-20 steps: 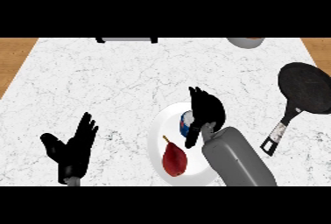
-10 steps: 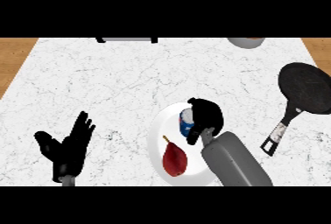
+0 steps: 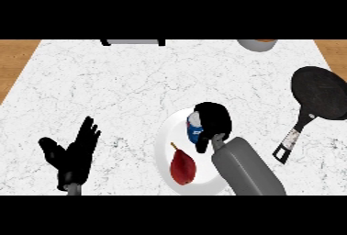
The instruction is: Pick the can from the plate and place it in the pan
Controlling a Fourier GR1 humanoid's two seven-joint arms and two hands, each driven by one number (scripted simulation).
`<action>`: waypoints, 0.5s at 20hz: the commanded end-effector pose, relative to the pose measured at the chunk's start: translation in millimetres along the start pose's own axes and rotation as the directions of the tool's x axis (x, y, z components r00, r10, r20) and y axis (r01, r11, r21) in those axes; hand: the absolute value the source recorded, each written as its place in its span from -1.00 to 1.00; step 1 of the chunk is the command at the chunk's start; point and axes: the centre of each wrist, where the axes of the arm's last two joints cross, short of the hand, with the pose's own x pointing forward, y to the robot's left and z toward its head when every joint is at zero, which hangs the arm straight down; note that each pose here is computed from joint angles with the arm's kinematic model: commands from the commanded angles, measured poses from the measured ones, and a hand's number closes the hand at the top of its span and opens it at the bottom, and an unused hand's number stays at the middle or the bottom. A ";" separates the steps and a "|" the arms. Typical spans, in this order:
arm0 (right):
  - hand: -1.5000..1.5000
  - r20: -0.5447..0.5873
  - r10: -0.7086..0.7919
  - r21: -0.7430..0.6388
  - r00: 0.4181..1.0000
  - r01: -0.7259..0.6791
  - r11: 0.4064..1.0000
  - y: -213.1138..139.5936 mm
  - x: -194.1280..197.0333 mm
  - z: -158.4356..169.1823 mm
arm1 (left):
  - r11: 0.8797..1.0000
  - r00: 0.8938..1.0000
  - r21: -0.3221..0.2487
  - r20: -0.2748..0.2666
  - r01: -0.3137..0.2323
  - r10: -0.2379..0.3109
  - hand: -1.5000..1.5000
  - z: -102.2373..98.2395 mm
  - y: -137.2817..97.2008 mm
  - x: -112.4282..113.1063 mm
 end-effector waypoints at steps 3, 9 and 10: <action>1.00 -0.202 -0.077 -0.060 0.976 0.066 0.996 -19.9 -31.3 -32.3 | 1.000 1.000 -0.010 0.008 0.008 -0.008 0.00 -8.4 0.9 12.9; 1.00 -0.546 -0.288 -0.228 0.786 0.192 0.955 -80.5 -58.0 -69.2 | 0.997 0.999 -0.073 0.027 0.019 -0.017 0.00 -5.0 -8.9 15.9; 1.00 -0.564 -0.281 -0.255 0.776 0.161 0.954 -84.3 -60.3 -73.8 | 0.998 0.999 -0.062 0.035 0.012 -0.010 0.00 -3.7 -24.1 12.9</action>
